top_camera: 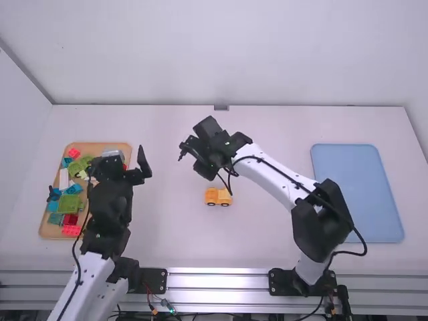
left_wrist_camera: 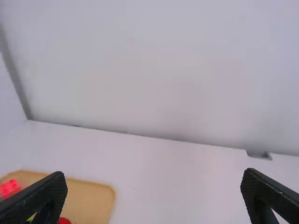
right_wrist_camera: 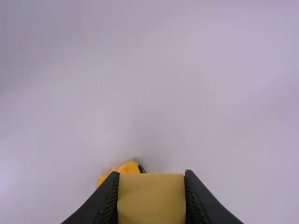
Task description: Assemble lego blocks to make yellow taxi
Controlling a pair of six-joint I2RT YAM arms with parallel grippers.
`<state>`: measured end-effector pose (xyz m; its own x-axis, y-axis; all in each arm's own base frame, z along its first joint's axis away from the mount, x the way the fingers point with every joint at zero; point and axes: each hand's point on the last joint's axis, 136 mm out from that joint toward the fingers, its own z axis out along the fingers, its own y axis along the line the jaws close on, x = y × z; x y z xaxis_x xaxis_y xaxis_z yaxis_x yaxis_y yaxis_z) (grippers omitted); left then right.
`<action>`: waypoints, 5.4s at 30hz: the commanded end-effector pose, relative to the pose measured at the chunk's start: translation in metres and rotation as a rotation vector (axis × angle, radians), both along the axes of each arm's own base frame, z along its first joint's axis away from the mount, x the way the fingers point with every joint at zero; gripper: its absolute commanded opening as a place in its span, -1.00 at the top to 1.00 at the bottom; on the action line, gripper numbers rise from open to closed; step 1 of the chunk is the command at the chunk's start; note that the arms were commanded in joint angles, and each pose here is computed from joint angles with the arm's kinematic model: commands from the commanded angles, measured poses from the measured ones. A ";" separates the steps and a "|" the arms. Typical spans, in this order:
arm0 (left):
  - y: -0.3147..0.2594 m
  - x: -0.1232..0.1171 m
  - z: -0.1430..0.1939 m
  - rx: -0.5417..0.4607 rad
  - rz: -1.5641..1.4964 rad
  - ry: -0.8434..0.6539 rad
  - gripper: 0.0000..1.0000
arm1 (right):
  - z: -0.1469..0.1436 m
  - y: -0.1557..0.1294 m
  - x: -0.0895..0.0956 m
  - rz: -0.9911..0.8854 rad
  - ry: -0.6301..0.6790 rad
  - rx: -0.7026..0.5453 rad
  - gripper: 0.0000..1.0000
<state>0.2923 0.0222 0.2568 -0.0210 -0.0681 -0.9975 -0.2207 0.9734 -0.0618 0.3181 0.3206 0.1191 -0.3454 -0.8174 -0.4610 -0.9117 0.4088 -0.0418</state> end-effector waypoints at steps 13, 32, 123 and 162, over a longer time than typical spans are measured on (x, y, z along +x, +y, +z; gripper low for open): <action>0.056 -0.067 0.016 0.002 0.310 -0.091 -0.98 | -0.079 0.061 -0.031 0.266 0.110 -0.301 0.88; 0.059 -0.069 0.013 0.006 0.334 -0.075 -0.98 | -0.131 0.060 -0.042 0.269 0.155 -0.405 0.70; -0.163 -0.011 -0.268 0.294 -1.676 0.316 -0.76 | -0.022 -0.128 -0.020 0.101 -0.257 0.679 -0.97; -0.166 -0.004 -0.270 0.300 -1.695 0.215 0.52 | -0.053 -0.120 -0.033 0.107 -0.214 0.532 -0.97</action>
